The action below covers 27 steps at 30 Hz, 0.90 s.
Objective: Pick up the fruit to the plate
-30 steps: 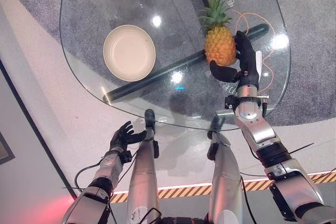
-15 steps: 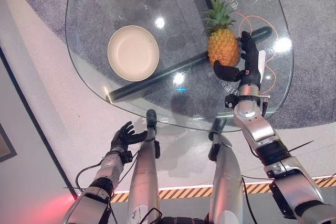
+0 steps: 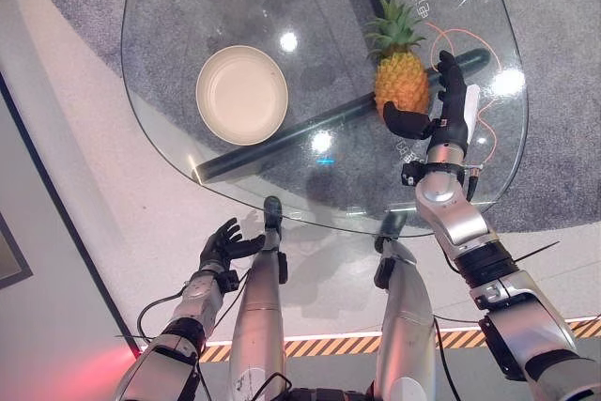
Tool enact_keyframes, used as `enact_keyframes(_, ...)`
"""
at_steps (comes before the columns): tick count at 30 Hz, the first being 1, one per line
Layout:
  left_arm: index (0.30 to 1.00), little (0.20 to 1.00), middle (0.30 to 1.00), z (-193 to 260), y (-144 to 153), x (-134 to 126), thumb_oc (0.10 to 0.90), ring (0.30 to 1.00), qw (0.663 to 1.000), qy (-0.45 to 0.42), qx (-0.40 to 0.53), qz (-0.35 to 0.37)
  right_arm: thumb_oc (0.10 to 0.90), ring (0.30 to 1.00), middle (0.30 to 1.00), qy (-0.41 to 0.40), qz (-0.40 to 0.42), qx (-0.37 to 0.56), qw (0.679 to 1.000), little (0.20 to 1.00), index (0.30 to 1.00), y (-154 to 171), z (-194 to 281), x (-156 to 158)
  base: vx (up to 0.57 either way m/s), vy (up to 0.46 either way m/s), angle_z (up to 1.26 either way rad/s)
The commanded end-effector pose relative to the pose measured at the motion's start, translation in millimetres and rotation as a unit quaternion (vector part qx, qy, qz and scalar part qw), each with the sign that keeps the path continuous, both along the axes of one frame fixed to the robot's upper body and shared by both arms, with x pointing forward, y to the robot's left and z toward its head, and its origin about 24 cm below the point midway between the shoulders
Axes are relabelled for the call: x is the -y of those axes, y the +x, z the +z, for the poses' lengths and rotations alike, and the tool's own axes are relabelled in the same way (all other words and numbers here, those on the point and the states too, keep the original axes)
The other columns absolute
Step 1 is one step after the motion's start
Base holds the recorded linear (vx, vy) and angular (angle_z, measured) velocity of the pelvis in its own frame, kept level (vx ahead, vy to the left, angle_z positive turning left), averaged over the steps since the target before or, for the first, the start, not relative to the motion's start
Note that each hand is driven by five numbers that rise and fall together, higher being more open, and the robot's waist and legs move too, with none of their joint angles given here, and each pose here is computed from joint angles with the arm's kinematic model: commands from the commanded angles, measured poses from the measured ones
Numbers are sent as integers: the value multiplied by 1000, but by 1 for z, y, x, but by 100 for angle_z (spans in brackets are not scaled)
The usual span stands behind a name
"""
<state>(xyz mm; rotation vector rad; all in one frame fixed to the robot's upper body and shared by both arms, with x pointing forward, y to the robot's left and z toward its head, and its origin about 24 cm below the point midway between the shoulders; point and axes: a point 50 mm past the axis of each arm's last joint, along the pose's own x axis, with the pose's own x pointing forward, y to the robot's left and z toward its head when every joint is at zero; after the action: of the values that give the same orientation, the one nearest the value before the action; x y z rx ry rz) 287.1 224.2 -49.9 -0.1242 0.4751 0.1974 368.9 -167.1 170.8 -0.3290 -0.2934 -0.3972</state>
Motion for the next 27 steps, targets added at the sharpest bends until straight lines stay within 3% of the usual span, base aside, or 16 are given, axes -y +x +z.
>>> enact_keyframes(1, 900, 900, 900, -19, -22, 0, 800, 900, 999, 13, -35, -6, 800, 900, 900, -29, -41, 71, 996, 900, 900, -1, 33, 12, 0, 0, 0)
enact_keyframes(6, 900, 900, 900, -19, -21, 1, 800, 900, 999, 13, -35, -10, 800, 900, 900, -34, -52, 46, 997, 900, 900, 4, 29, 14, 0, 0, 0)
enact_keyframes(7, 900, 900, 900, -19, -21, 1, 800, 900, 999, 13, -35, -10, 737, 846, 846, -35, -52, 45, 997, 837, 846, 4, 29, 14, 0, 0, 0)
enact_keyframes(8, 900, 900, 900, -18, -21, 1, 800, 900, 999, 14, -35, -11, 298, 469, 469, -36, -53, 40, 997, 398, 469, 5, 28, 14, 0, 0, 0)
enact_keyframes(9, 900, 900, 900, -18, -21, 1, 800, 900, 999, 13, -35, -11, 100, 300, 300, -37, -53, 39, 997, 200, 300, 5, 28, 15, 0, 0, 0)
enact_keyframes(27, 900, 900, 900, -17, -19, 2, 800, 900, 999, 6, -33, -3, 100, 300, 300, -40, -59, 13, 997, 200, 300, 9, 22, 18, 0, 0, 0)
